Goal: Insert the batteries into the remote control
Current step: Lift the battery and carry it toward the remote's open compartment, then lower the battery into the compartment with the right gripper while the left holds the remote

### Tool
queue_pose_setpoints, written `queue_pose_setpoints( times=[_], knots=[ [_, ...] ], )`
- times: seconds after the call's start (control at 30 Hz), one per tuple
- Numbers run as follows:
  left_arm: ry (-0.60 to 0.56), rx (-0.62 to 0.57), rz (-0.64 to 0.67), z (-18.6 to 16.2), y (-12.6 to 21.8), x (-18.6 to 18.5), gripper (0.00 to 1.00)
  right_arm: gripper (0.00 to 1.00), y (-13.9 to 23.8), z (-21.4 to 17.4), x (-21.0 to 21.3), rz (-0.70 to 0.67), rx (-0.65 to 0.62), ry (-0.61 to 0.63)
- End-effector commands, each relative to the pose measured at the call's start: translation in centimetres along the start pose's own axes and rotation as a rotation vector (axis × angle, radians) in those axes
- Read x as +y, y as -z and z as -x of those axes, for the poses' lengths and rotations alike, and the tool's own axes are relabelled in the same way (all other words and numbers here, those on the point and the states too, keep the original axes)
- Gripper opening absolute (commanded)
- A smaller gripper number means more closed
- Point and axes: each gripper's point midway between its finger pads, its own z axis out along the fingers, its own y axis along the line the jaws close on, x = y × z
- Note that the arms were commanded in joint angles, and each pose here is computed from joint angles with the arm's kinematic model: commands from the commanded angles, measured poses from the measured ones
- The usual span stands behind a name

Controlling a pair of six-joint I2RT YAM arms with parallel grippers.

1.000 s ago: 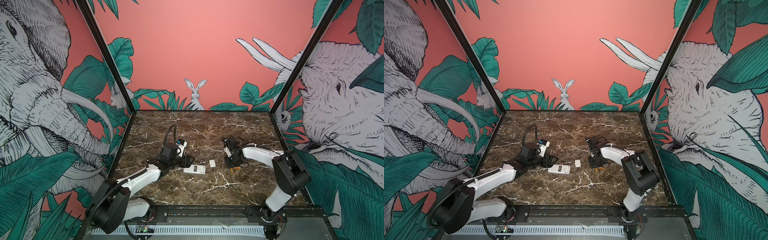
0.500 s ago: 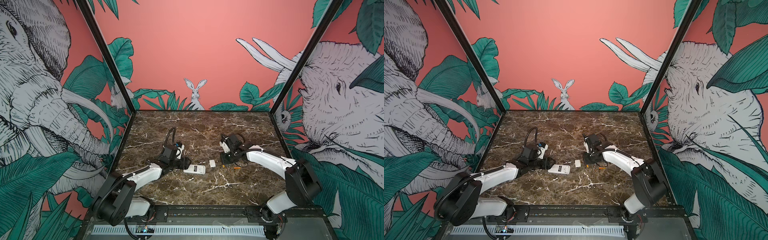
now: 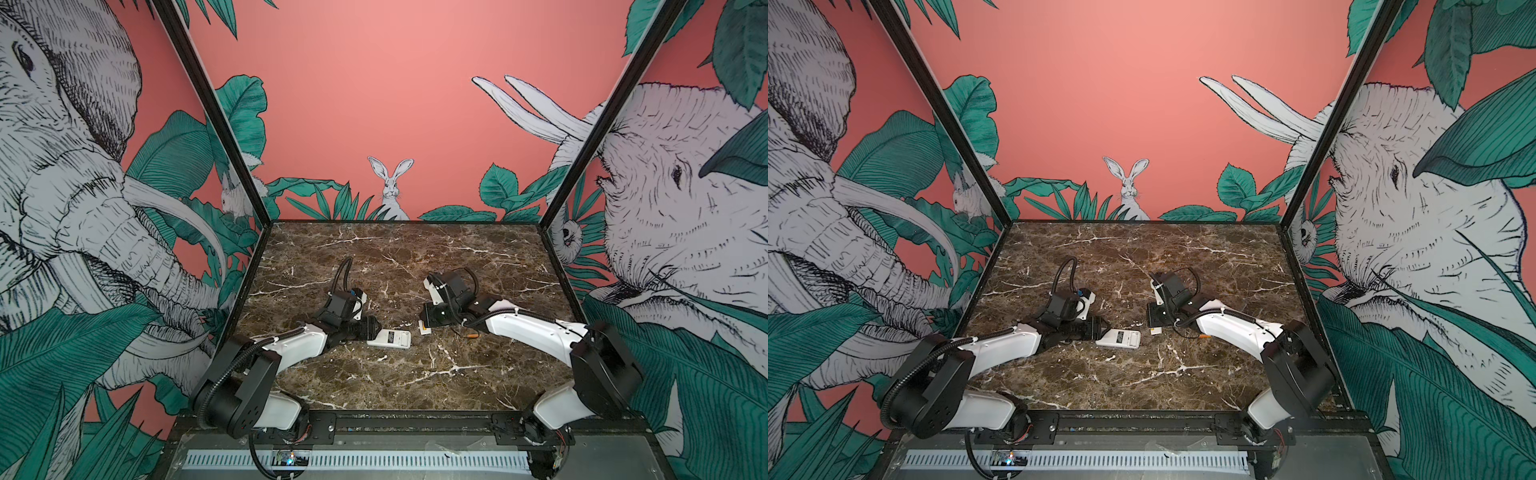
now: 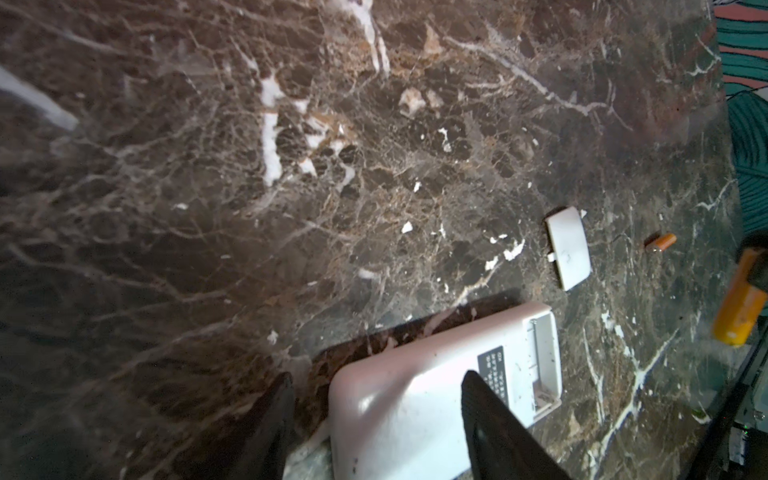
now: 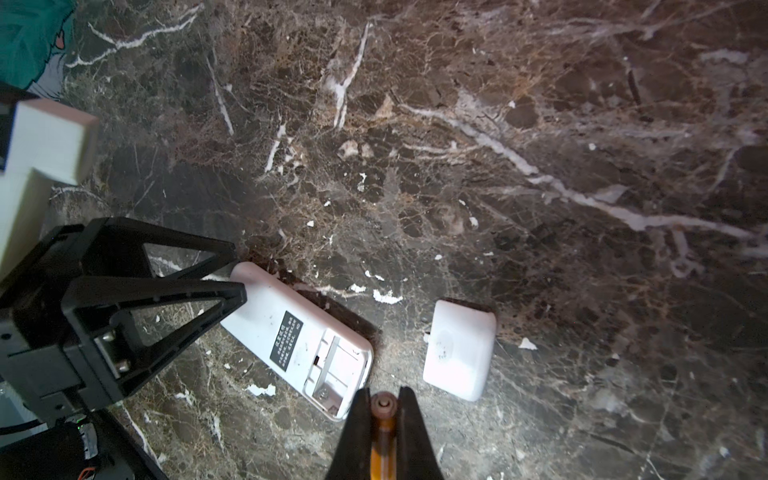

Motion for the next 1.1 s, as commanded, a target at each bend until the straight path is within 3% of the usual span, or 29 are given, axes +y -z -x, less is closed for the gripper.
queue_pose_setpoints(
  times=[0.0, 0.8, 1.07],
  knots=[
    [0.050, 0.017, -0.024, -0.9, -0.1, 0.1, 0.64, 0.00, 0.0, 1.3, 0.9, 0.025, -0.083, -0.027],
    [0.126, 0.081, -0.052, -5.4, 0.2, -2.3, 0.59, 0.00, -1.1, 0.6, 0.3, 0.028, -0.123, -0.060],
    [0.128, 0.080, -0.035, -5.5, 0.3, -2.1, 0.58, 0.00, -1.9, -0.7, 1.9, 0.041, -0.079, 0.061]
  ],
)
